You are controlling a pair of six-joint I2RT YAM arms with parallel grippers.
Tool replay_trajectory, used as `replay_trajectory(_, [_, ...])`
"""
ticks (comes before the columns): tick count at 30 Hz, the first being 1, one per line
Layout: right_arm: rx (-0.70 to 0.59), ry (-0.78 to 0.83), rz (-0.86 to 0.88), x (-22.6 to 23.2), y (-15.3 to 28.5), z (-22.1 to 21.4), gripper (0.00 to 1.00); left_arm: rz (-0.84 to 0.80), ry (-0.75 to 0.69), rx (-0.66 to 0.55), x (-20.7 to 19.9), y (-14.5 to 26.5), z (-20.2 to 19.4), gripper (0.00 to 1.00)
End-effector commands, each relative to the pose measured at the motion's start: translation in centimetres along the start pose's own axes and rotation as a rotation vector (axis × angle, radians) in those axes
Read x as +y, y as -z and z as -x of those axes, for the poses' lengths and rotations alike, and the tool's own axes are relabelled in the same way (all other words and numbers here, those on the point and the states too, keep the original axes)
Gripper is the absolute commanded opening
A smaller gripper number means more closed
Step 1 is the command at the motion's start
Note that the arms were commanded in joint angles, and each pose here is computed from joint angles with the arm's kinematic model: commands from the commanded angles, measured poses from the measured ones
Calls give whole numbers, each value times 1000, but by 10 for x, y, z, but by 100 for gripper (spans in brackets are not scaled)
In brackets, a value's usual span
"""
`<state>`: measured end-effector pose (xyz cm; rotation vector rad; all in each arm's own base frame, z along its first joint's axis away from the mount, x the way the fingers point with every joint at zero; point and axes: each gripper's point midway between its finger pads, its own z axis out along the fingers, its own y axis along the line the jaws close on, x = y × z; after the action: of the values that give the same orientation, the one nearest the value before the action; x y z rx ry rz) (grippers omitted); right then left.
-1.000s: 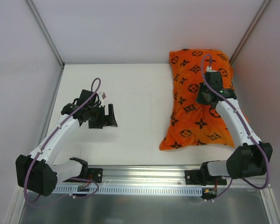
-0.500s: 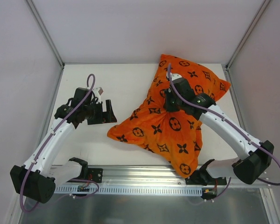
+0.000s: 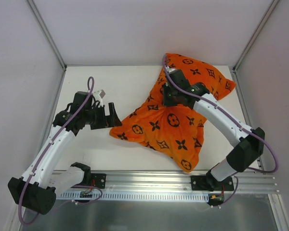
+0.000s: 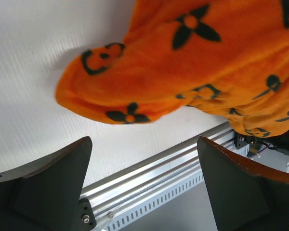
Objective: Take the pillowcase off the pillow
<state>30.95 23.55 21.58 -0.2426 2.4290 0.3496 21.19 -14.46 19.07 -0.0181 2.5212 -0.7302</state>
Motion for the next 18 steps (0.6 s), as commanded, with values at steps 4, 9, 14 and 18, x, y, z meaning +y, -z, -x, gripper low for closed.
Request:
replay_trajectory(4, [-8,115,325,116,2,65,48,-72,0,-65,-23,21,9,92])
replay_trajectory(9, [-117,167,169,92,25,97,99,-37,0,-63,-18,20,9,90])
replay_trajectory(14, [-263,-59,58,-10,52,95,96,-2,6,7,-24,3,-4,90])
replay_trajectory(18, [-216,-248,-82,-97,40,65,96,-12,-49,37,-49,-6,-12,94])
